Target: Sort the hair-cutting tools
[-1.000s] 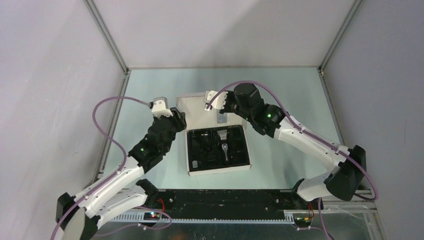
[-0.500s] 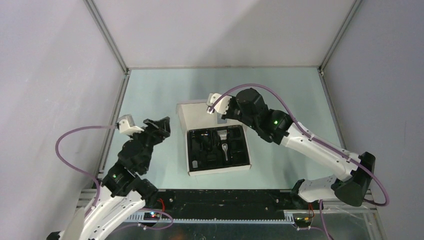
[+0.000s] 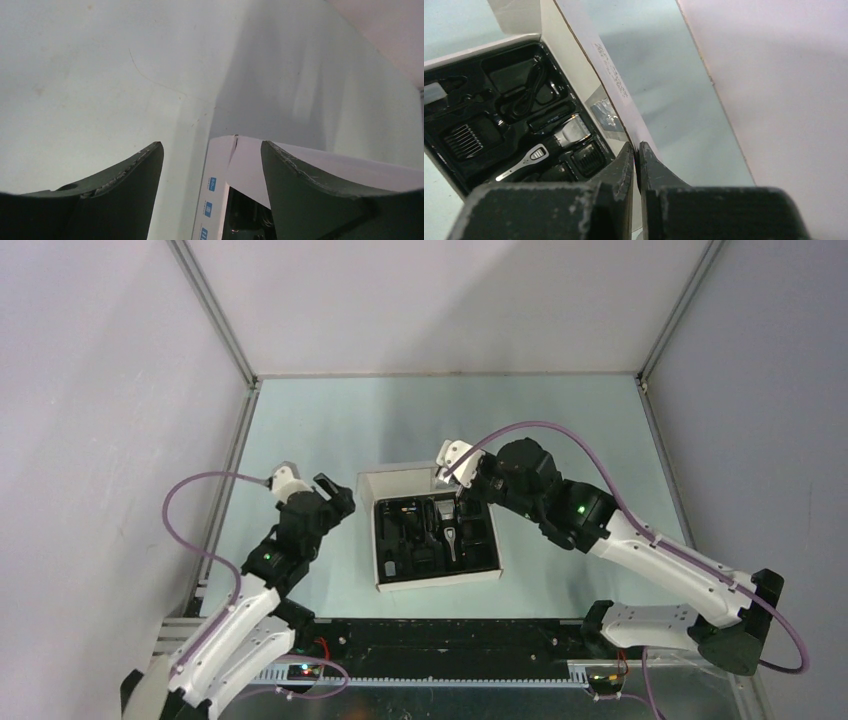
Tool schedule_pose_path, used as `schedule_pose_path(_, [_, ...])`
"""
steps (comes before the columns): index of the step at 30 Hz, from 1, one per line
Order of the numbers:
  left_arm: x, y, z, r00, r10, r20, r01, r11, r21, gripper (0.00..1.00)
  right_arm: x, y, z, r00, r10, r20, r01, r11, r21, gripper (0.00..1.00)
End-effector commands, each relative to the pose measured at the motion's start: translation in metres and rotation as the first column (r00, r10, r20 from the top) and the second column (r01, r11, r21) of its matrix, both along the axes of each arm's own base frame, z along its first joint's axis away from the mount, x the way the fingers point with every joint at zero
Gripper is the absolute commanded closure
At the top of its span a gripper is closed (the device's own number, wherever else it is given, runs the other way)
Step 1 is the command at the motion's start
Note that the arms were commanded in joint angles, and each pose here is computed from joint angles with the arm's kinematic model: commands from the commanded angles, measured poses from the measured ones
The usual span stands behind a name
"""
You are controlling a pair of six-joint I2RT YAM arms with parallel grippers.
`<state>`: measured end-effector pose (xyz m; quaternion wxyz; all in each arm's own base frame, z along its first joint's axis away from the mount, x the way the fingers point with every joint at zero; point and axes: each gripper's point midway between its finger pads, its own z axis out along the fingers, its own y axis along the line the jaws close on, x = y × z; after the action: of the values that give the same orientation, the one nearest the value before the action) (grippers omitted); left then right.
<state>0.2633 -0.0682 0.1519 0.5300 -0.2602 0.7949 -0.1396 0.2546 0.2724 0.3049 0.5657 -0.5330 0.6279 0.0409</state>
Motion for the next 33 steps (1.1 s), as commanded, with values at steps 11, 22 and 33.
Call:
schedule_pose_path(11, [0.009, -0.058, -0.022, 0.977, -0.188, -0.099, 0.168, 0.968, -0.185, 0.22, -0.009, 0.001, -0.001, 0.996, -0.024, -0.083, 0.034, 0.992, 0.119, 0.84])
schedule_pose_path(22, [0.000, -0.042, -0.034, 0.986, -0.111, -0.124, 0.092, 0.984, -0.150, 0.22, -0.019, 0.003, 0.006, 0.993, -0.001, -0.116, 0.024, 0.980, 0.195, 0.65])
schedule_pose_path(33, [-0.002, -0.036, -0.044, 0.987, -0.092, -0.135, 0.074, 0.989, -0.129, 0.21, -0.040, -0.023, 0.057, 0.997, -0.017, -0.072, 0.050, 0.870, 0.490, 0.03])
